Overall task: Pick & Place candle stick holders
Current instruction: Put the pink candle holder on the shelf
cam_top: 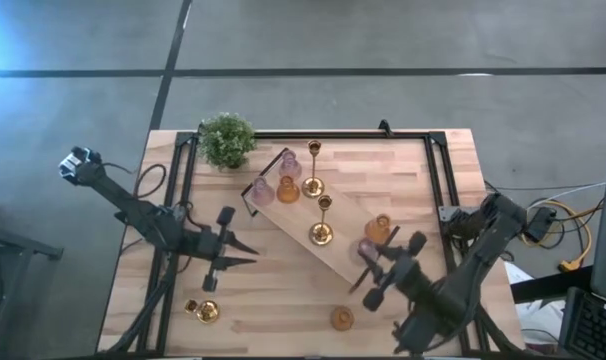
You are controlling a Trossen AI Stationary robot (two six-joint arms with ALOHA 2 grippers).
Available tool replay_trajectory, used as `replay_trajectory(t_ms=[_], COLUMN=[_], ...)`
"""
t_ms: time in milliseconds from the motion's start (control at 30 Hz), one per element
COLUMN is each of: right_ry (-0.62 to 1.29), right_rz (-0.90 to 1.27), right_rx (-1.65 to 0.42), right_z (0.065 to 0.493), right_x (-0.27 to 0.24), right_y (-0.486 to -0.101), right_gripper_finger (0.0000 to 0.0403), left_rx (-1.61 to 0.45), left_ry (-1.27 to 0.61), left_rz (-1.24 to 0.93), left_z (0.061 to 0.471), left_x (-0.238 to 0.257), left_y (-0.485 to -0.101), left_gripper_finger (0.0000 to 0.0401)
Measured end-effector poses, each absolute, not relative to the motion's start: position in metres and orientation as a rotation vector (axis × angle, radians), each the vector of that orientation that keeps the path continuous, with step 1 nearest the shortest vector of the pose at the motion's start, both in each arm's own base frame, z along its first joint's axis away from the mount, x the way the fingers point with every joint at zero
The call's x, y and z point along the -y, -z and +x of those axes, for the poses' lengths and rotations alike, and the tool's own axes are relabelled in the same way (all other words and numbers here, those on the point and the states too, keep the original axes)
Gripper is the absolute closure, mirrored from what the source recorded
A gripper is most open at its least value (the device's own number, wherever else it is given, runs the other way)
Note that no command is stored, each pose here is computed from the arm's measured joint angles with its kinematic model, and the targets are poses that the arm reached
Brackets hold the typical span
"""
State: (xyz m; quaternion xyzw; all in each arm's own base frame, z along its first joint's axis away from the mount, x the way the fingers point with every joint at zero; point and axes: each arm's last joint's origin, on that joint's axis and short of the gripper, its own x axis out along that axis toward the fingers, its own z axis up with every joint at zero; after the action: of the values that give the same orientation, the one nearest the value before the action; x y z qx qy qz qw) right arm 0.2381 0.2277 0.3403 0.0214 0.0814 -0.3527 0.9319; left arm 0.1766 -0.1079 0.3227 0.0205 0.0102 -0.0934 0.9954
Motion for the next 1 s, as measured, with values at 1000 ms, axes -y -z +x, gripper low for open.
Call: replay_trajectory(t_ms=[1000], right_ry=[0.774], right_rz=[0.05], right_rx=[-0.069], right_z=[0.231], right_x=[-0.186], right_y=[-0.263], right_gripper_finger=[0.0305], left_rx=[0.048], left_ry=[0.186], left_rz=[0.058], left_z=[0.161], left_x=[0.097], left_y=[-0.311], left_gripper_finger=[0.0323])
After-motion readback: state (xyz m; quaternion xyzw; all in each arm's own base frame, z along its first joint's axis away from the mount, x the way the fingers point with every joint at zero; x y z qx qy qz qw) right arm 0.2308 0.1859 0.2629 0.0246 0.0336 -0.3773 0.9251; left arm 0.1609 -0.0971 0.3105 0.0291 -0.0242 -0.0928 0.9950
